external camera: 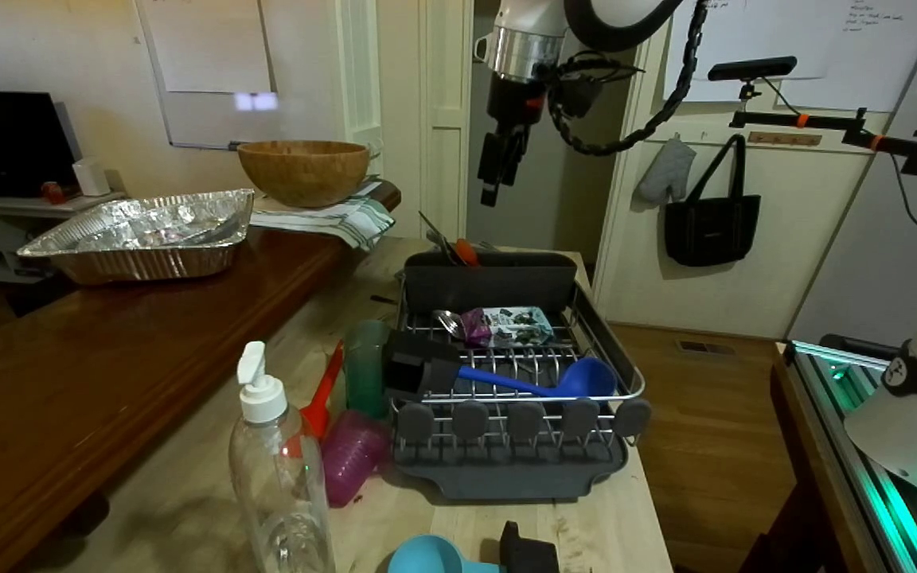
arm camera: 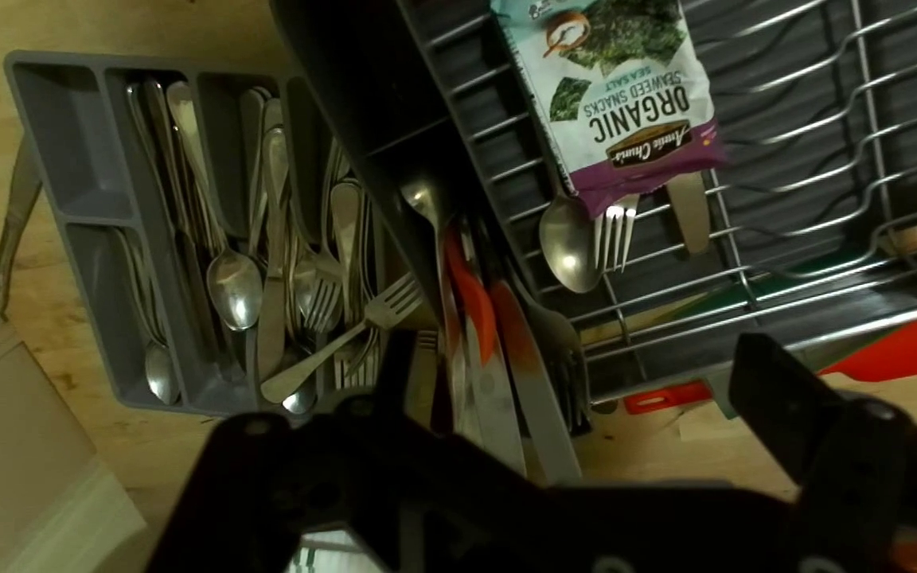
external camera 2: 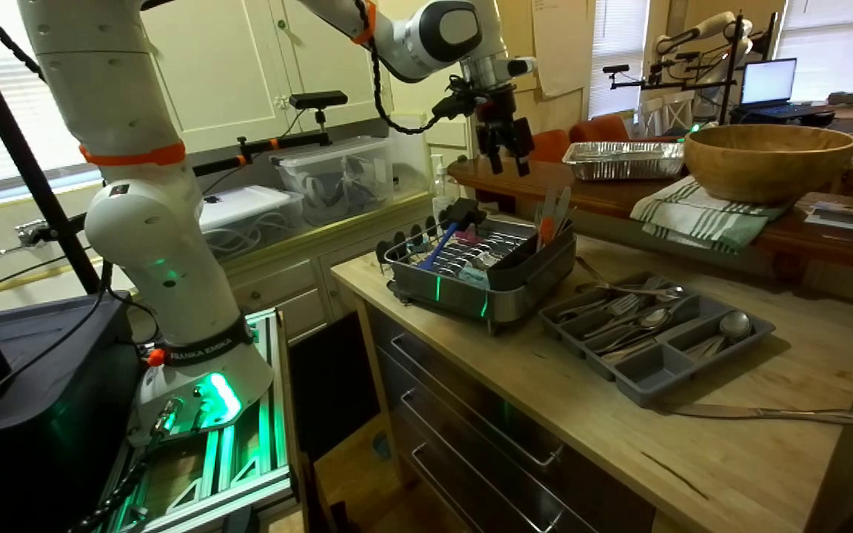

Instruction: Remove the fork, knife and spoon from the dish rack

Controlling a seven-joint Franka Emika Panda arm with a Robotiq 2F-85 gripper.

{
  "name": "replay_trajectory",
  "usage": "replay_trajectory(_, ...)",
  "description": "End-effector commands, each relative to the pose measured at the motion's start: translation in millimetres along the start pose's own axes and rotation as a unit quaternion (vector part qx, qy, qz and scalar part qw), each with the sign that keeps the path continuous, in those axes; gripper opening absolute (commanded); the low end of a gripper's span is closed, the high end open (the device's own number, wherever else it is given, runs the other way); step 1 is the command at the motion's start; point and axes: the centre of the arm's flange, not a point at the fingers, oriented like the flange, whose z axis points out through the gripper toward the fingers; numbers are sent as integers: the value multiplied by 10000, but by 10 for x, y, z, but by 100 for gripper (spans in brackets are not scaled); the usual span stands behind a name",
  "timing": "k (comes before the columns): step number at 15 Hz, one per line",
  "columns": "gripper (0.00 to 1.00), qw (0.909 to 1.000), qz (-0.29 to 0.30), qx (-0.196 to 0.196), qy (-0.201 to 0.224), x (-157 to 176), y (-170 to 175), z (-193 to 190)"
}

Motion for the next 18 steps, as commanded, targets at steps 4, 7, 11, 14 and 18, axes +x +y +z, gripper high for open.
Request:
replay_trajectory(4,100,9991,-6,-294,307,-41,-154,357)
replay_trajectory(7,100,9977,-55,-456,489,-3,-248,594)
replay_trajectory(11,100,9940,-31,-724,822,105,-393,831)
replay_trajectory(14,100,9952,-115,-689,688,52,-356,788)
replay_trajectory(18,100,9943,-135,-648,832,94,-382,852)
